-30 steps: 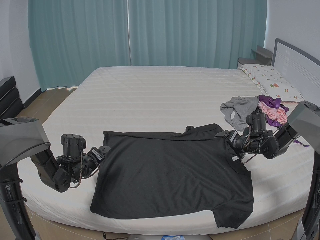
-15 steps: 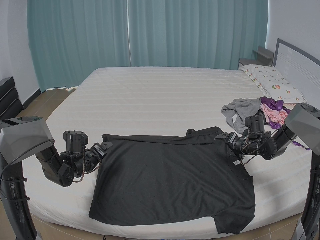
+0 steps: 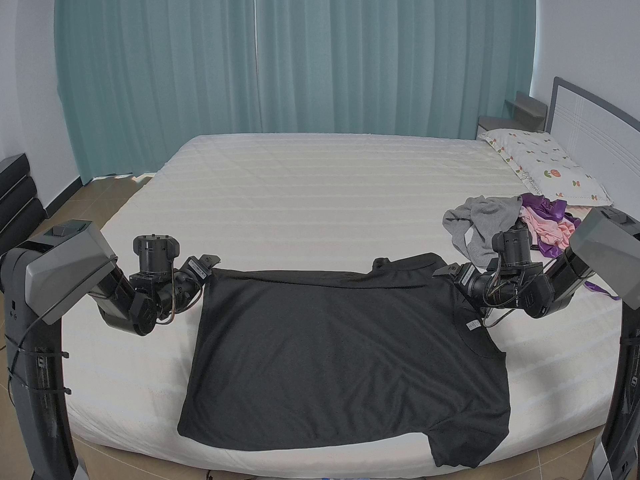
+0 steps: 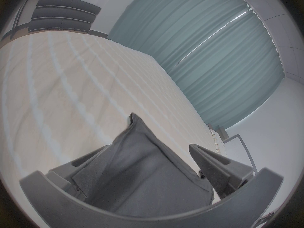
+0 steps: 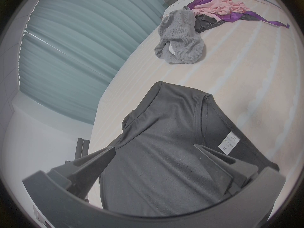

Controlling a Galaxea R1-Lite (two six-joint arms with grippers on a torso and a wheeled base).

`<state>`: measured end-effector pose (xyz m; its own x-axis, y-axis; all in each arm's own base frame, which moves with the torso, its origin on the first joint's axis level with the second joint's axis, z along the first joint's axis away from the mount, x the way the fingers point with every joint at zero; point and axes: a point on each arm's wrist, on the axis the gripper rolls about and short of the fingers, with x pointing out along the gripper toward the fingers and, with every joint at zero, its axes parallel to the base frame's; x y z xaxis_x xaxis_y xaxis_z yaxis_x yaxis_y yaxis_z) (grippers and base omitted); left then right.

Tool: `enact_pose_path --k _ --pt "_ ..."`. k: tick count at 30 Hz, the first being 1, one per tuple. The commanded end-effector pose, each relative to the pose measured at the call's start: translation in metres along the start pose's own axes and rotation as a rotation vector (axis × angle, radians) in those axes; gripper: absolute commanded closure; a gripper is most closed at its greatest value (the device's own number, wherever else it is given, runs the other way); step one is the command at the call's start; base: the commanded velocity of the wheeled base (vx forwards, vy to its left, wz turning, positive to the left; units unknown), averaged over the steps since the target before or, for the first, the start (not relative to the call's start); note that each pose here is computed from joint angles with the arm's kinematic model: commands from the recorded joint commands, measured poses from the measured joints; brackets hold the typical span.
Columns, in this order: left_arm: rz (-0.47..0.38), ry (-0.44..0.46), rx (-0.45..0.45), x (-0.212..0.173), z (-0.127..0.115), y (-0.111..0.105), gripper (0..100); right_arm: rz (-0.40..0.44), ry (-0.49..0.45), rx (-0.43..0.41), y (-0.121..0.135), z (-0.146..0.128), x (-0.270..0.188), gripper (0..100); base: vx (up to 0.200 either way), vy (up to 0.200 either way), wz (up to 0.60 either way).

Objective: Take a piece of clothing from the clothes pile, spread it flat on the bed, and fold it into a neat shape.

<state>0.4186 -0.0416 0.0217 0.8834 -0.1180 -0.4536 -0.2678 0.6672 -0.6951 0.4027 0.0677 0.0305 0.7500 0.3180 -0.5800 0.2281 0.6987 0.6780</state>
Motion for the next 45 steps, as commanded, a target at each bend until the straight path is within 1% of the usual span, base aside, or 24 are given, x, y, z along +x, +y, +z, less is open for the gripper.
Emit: enact_pose_path --k 1,3,9,11,14,15,18,23,27,28,31,32,34,35,45 --pt "0.040 0.016 0.016 0.040 0.000 0.014 0 -0.003 -0.013 0.002 -0.005 0.007 0.000 0 0.000 0.000 0.00" --pt "0.048 0.024 0.044 0.057 -0.001 0.016 0 -0.001 -0.017 0.003 -0.006 0.011 0.002 0 0.000 0.000 0.00" --pt "0.026 -0.004 0.051 0.088 -0.003 0.019 0 0.002 -0.031 0.007 -0.009 0.019 0.013 0 0.000 0.000 0.00" --pt "0.012 -0.012 0.054 0.090 -0.001 0.015 0 0.008 -0.041 0.008 -0.009 0.023 0.017 0 0.000 0.000 0.00" --pt "0.019 -0.008 0.055 0.094 -0.001 0.015 0 0.008 -0.052 0.009 -0.012 0.028 0.022 0 0.000 0.000 0.00" --pt "0.026 -0.010 0.059 0.099 -0.001 0.017 0 -0.001 -0.061 0.003 -0.020 0.033 0.028 0 0.000 0.000 0.00" --pt "0.032 -0.034 0.058 0.104 0.004 0.019 0 -0.006 -0.074 -0.001 -0.026 0.038 0.032 0 0.000 0.000 0.00" --pt "0.029 -0.040 0.060 0.108 0.003 0.020 0 0.000 -0.098 -0.036 -0.029 0.048 0.041 0 0.000 0.000 0.00" --pt "0.033 -0.042 0.058 0.108 0.004 0.021 0 0.016 -0.115 -0.075 -0.027 0.052 0.053 0 0.000 0.000 0.00" --pt "0.030 -0.042 0.059 0.108 0.004 0.020 0 0.024 -0.119 -0.094 -0.024 0.053 0.055 0 0.000 0.000 0.00" --pt "0.031 -0.041 0.058 0.108 0.004 0.021 0 0.021 -0.115 -0.131 -0.026 0.051 0.063 0 0.000 0.000 0.00" --pt "0.033 -0.039 0.059 0.109 0.003 0.021 0 0.021 -0.124 -0.156 -0.026 0.053 0.067 0 0.000 0.000 0.00" --pt "0.035 -0.037 0.059 0.109 0.003 0.022 0 0.027 -0.134 -0.171 -0.026 0.055 0.072 0 0.000 0.000 0.00" --pt "0.036 -0.036 0.059 0.110 0.002 0.023 100 0.031 -0.139 -0.172 -0.025 0.056 0.074 0 0.000 0.000 0.00" --pt "0.033 -0.045 0.056 0.110 0.004 0.022 100 0.045 -0.157 -0.179 -0.030 0.059 0.093 0 0.000 0.000 0.00"
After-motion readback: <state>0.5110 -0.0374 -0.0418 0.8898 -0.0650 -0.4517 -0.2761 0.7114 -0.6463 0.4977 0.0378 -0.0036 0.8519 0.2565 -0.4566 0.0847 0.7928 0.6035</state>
